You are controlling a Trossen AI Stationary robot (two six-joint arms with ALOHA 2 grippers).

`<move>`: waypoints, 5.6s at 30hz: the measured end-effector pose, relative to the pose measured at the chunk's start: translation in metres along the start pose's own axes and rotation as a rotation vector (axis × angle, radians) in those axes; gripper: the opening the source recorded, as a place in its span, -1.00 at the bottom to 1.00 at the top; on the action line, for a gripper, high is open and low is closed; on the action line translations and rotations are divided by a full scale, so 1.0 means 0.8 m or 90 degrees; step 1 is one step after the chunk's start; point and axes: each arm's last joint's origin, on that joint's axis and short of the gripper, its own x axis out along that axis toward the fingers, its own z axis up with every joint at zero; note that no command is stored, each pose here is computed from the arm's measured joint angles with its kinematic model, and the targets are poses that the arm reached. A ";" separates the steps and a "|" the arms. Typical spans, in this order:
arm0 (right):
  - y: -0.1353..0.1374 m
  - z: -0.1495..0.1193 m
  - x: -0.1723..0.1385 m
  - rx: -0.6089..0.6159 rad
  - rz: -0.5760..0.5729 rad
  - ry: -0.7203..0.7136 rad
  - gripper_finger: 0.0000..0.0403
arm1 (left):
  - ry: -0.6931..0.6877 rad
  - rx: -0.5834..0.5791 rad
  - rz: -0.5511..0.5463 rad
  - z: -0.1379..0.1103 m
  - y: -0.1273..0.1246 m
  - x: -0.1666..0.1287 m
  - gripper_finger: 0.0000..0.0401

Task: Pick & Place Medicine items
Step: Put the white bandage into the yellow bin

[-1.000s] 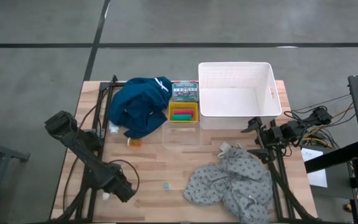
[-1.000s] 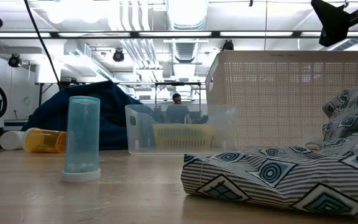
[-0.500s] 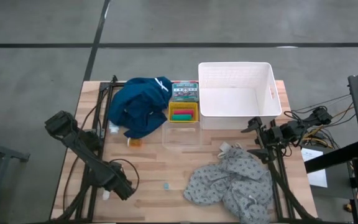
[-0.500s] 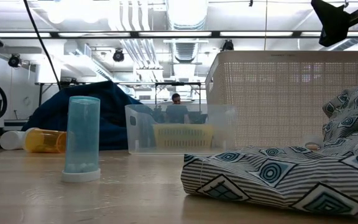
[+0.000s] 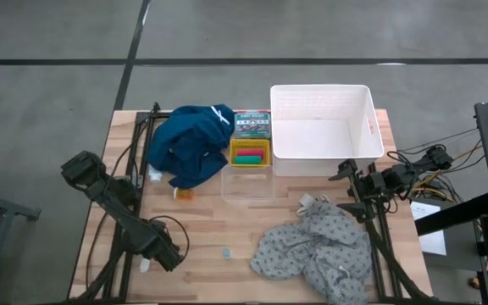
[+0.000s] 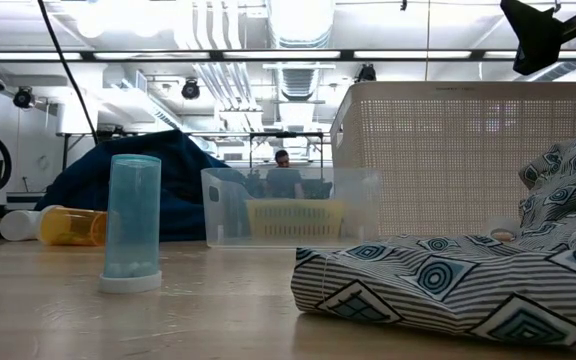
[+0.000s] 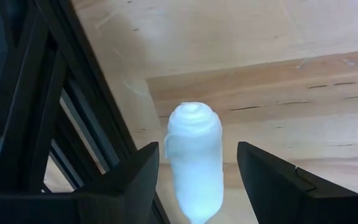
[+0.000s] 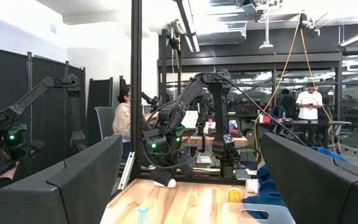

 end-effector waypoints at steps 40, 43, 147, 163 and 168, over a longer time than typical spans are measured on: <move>0.000 0.000 0.000 0.000 0.000 0.000 0.88 | 0.015 0.000 -0.018 0.008 0.000 0.016 -0.08; 0.000 0.000 0.000 0.000 0.000 0.001 0.88 | 0.015 0.000 -0.017 0.008 0.000 0.016 -0.14; 0.000 0.000 0.000 0.000 0.000 0.000 0.88 | -0.974 0.157 -0.499 0.040 -0.010 -0.148 -0.39; 0.000 0.000 0.000 0.000 0.000 0.000 0.88 | -0.997 -0.024 -0.440 0.114 -0.025 -0.182 -0.39; 0.000 0.000 0.000 0.000 0.000 0.000 0.88 | -0.997 -0.022 -0.400 0.140 -0.030 -0.196 -0.39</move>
